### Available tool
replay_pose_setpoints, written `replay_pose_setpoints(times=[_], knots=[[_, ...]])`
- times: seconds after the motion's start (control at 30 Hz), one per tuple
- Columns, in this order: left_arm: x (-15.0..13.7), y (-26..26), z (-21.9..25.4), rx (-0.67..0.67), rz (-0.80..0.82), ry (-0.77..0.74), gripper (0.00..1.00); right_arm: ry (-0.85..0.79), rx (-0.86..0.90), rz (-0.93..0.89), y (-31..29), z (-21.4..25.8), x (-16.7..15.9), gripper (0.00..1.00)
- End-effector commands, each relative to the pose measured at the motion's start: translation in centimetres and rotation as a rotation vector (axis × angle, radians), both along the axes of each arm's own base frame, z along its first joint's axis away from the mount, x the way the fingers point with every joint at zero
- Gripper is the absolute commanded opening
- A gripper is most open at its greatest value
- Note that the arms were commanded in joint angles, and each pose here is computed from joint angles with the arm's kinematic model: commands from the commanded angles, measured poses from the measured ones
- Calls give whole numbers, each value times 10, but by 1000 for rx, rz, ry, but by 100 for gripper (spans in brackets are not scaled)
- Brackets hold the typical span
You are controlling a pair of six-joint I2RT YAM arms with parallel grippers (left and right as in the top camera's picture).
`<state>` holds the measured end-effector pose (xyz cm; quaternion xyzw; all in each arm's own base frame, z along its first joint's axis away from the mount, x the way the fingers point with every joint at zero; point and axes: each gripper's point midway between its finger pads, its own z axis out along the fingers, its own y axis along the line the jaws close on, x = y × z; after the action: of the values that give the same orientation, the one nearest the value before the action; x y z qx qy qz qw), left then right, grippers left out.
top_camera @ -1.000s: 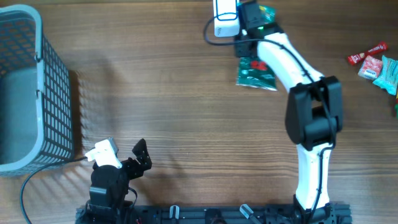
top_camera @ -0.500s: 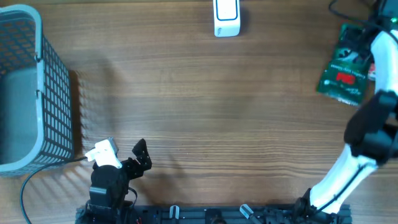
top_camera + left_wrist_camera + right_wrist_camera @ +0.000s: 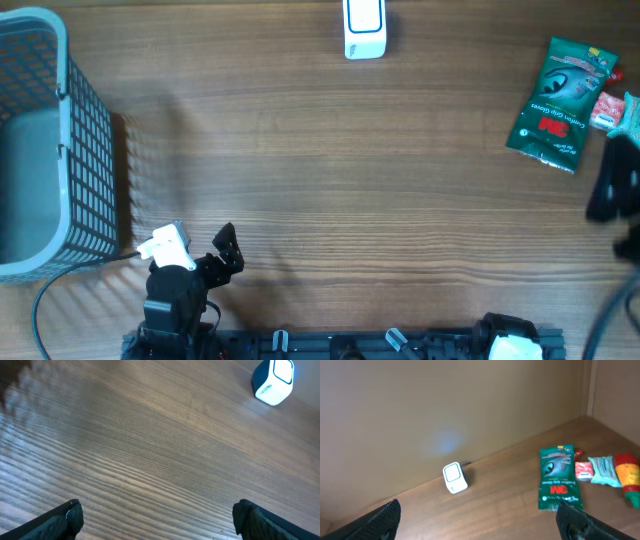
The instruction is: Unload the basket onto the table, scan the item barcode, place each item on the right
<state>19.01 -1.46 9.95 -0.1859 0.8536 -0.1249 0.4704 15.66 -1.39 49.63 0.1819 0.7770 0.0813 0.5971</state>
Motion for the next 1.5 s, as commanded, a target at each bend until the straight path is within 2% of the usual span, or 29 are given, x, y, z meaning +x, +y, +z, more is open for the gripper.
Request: replay_pose_setpoints(times=[0.0,0.07,0.13,0.23,0.3,0.4,0.47,0.63,0.8,1.03,1.47], knots=[[0,-2,-1,0,-8,-1,100,66,-47,16,6,-21,-30,100],[0,-2,-1,-1,-8,-1,100,172,-77,41,9,-47,-43,100],[0,-2,-1,-1,-8,-1,100,262,-134,96,11,-72,-40,100],[0,-2,-1,-1,-8,-1,100,220,-135,124,15,-90,-29,100],[0,-2,-1,-1,-8,-1,100,30,-149,198,28,-109,-15,100],[0,-2,-1,-1,-8,-1,100,-171,-148,222,33,-134,-3,100],[0,-2,-1,-1,-8,-1,100,-349,-118,271,42,-162,17,100],[0,-2,-1,-1,-8,-1,100,-524,-80,292,45,-206,58,100],[0,-2,-1,-1,-8,-1,100,-508,-81,284,43,-260,79,100],[0,-2,-1,-1,-8,-1,100,-290,-64,223,32,-319,89,100],[0,-2,-1,-1,-8,-1,100,-290,-72,223,32,-319,89,100]])
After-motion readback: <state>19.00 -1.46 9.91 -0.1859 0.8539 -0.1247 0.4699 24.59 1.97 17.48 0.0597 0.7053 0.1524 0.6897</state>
